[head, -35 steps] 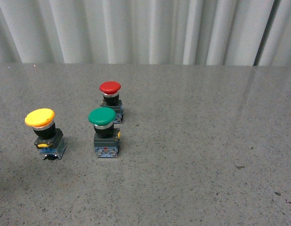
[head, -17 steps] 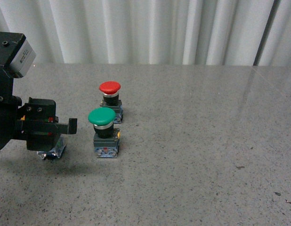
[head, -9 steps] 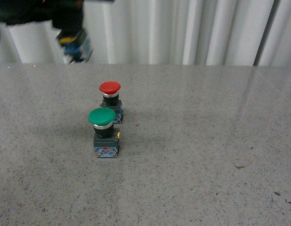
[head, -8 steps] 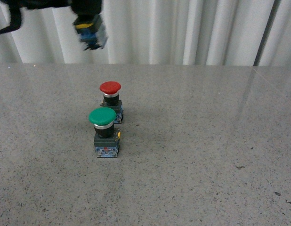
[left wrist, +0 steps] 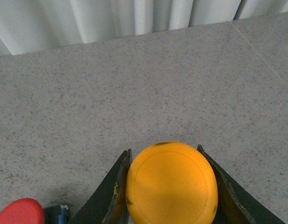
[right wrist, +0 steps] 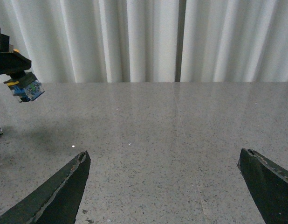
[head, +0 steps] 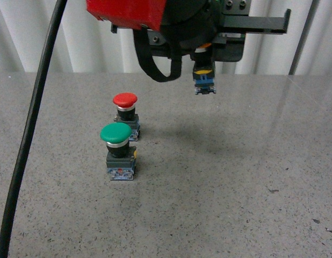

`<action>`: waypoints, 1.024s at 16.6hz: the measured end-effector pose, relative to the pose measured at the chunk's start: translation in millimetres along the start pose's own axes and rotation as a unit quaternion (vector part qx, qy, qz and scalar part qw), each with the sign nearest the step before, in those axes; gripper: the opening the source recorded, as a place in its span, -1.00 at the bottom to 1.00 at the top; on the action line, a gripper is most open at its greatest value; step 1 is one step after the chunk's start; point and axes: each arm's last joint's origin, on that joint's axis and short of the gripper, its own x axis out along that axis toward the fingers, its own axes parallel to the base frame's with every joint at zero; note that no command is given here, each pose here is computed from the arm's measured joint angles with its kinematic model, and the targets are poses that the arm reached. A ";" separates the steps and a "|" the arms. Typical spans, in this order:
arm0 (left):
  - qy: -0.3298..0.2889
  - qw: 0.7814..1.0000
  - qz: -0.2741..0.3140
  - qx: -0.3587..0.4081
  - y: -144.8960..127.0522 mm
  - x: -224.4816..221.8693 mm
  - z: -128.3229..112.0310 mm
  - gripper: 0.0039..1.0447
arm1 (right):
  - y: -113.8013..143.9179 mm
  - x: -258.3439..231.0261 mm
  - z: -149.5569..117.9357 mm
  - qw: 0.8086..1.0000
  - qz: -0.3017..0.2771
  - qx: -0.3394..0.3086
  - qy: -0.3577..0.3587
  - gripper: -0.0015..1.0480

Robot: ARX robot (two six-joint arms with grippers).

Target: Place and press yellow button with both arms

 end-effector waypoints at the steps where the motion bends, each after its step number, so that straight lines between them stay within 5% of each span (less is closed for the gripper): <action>1: 0.000 1.000 -0.001 -0.003 -7.1 -1.7 -3.9 -0.36 | 0.0 0.0 0.0 1.000 0.000 0.000 0.000 0.87; 7: 0.058 0.998 -0.016 -0.014 -32.0 9.5 -49.0 -0.36 | 0.0 0.0 0.0 1.000 0.000 0.000 0.000 0.87; 15: 0.094 0.995 0.005 -0.017 -31.1 24.4 -68.1 -0.36 | 0.0 0.0 0.0 1.000 0.000 0.000 0.000 0.87; 17: 0.095 0.995 0.007 -0.022 -31.0 25.1 -69.0 0.01 | 0.0 0.0 0.0 1.000 0.000 0.000 0.000 0.87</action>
